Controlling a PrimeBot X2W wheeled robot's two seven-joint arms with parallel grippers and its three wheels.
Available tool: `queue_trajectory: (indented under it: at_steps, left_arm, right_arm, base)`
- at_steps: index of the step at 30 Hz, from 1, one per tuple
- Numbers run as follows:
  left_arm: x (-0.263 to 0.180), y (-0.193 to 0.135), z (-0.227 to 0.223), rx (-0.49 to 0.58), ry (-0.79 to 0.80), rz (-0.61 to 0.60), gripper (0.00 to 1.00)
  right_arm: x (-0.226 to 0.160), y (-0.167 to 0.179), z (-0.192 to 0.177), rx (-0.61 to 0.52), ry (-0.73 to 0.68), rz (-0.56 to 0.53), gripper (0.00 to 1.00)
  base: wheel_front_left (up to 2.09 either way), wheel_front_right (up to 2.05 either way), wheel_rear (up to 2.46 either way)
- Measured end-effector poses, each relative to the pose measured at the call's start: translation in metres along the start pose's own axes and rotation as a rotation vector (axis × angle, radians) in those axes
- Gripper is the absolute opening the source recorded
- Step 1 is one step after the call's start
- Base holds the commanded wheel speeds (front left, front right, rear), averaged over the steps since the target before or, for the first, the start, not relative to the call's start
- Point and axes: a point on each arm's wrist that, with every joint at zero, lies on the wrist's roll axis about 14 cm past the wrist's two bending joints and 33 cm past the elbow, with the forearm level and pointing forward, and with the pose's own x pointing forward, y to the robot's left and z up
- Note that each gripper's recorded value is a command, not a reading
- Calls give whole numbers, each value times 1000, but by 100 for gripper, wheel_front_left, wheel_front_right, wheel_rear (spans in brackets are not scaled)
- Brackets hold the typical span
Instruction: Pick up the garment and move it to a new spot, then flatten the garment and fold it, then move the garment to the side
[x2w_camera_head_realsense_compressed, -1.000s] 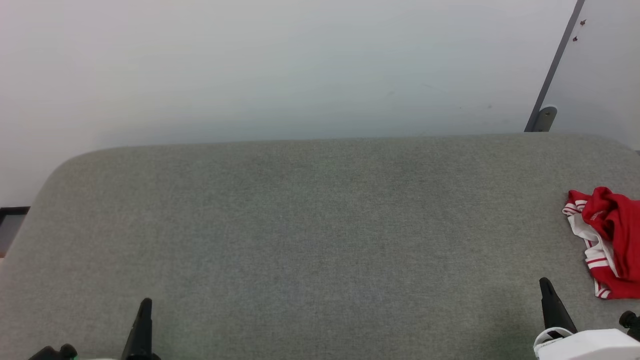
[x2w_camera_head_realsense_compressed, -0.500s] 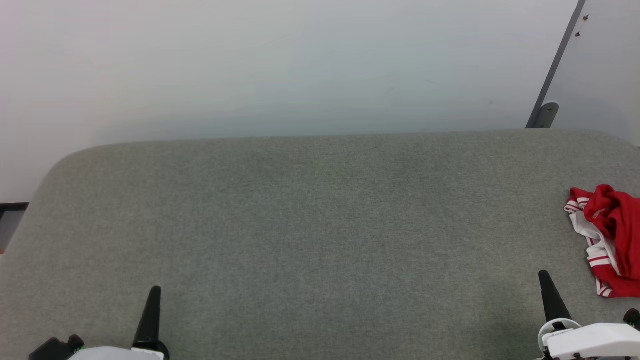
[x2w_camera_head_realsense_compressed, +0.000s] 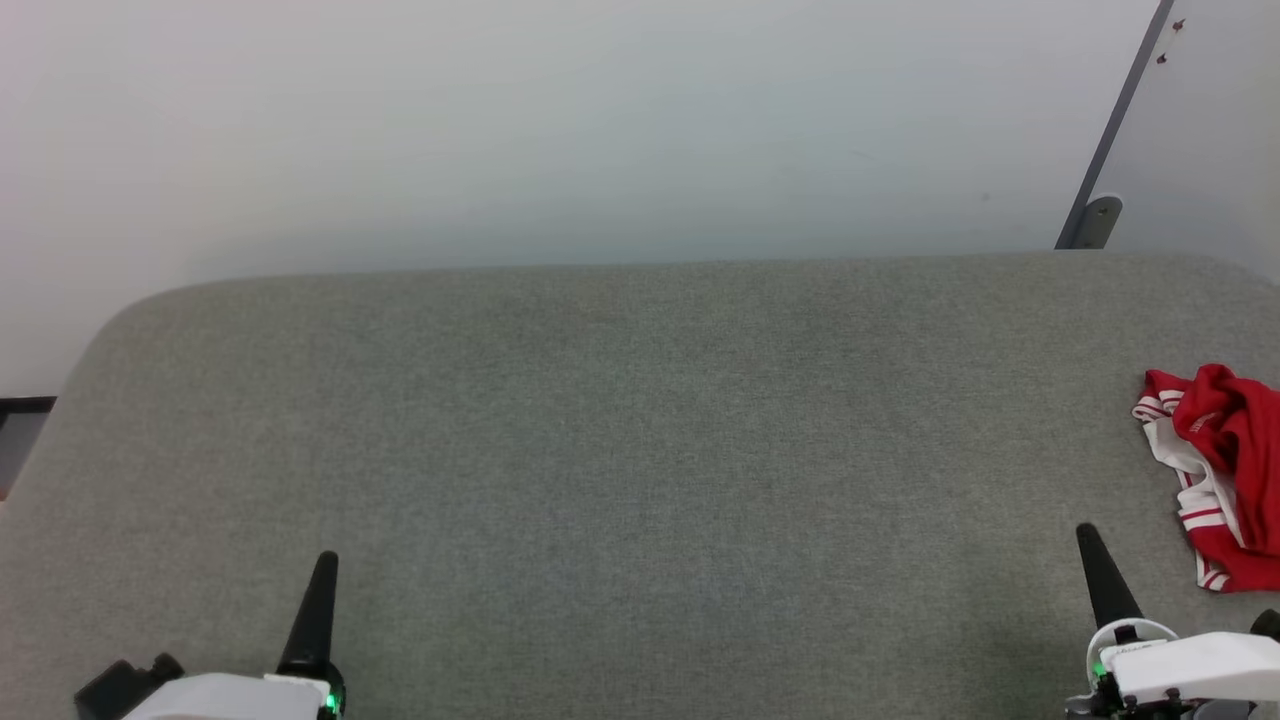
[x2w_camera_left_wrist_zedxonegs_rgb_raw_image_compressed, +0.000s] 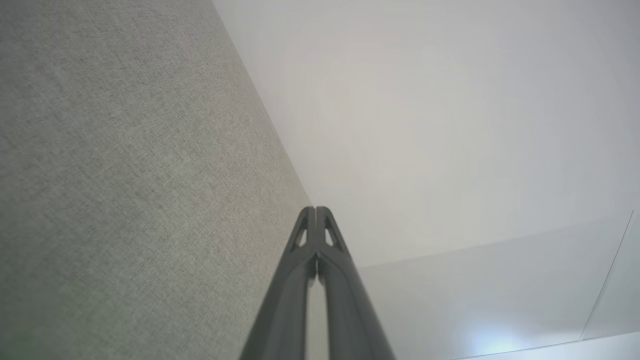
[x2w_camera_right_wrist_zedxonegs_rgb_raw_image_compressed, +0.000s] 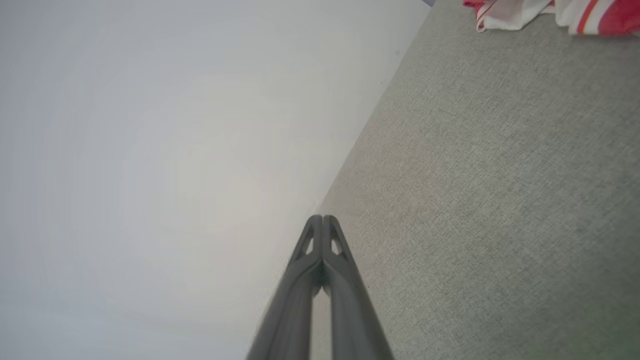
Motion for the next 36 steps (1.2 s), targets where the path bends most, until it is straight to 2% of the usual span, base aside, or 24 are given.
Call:
queue_trajectory:
  at_steps: [36]
  left_arm:
    - [18, -17, -16, -274, 41, -41, 0]
  right_arm:
    - [10, 10, 1, 328, 17, 39, 0]
  base:
    - [0, 0, 0]
